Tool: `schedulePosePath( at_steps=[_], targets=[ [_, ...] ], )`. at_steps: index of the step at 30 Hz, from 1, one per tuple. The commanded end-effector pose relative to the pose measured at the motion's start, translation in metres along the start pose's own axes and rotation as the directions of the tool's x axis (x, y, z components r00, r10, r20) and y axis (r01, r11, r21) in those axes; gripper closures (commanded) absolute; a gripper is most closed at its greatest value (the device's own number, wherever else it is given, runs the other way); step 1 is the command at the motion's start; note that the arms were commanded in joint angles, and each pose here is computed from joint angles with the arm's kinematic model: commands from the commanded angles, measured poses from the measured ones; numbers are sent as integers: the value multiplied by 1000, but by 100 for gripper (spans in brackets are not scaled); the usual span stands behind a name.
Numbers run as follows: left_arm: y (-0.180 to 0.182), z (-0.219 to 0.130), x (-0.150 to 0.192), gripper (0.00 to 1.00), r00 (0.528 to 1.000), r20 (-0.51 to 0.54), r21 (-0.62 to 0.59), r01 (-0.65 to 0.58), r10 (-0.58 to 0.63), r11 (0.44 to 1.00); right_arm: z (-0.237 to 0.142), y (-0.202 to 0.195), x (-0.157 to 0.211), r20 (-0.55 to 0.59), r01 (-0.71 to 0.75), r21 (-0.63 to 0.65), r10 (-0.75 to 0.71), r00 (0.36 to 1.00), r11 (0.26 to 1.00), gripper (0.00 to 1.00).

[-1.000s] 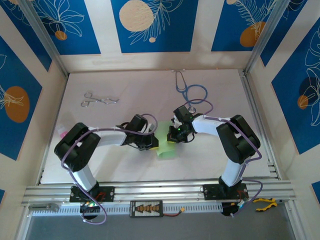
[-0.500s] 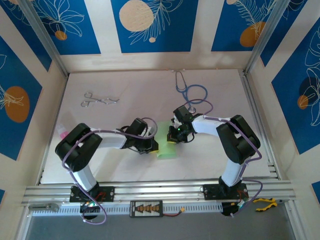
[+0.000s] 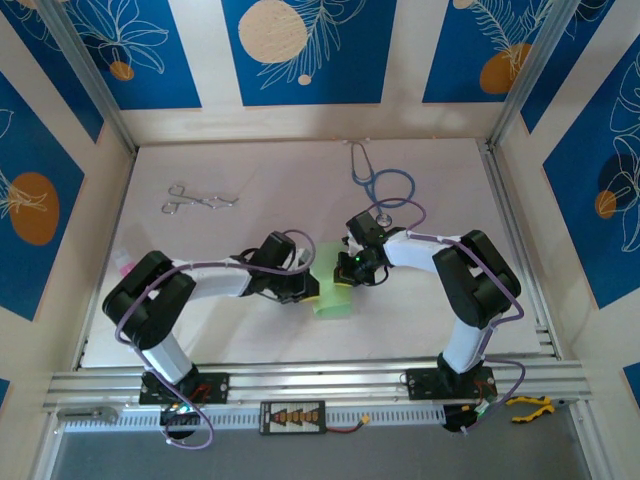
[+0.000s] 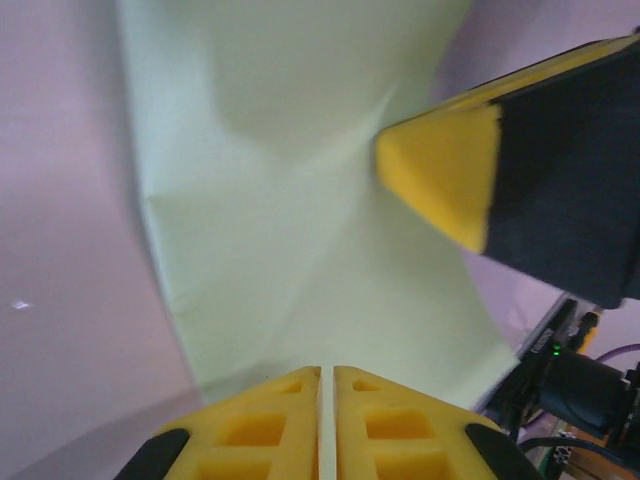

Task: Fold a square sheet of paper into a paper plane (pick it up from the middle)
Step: First fold the square sheet of paper in half at the center of the table.

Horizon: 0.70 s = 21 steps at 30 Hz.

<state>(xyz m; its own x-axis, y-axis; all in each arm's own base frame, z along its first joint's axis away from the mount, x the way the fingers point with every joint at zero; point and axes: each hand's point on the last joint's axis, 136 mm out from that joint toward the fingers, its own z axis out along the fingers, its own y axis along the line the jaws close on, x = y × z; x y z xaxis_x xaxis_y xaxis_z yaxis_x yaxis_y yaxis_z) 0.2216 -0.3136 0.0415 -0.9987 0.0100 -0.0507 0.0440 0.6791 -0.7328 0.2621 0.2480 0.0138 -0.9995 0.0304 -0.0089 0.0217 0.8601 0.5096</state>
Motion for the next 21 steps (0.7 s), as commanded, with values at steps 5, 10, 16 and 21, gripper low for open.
schedulePosePath(
  at_steps=[5,10,16,21],
  targets=[
    [2,18,17,88,997,-64,44,49,-46,998,10,-44,27,-69,-64,172,77,995,983,100],
    [33,22,41,88,992,-107,-25,71,-74,997,11,-45,28,-71,-66,173,79,994,983,100],
    [62,13,68,88,988,-142,-112,52,-68,992,11,-48,30,-72,-68,182,83,994,981,100],
    [42,0,62,88,993,-115,-83,-11,1,997,10,-48,29,-73,-69,183,83,994,981,100]
  ],
)
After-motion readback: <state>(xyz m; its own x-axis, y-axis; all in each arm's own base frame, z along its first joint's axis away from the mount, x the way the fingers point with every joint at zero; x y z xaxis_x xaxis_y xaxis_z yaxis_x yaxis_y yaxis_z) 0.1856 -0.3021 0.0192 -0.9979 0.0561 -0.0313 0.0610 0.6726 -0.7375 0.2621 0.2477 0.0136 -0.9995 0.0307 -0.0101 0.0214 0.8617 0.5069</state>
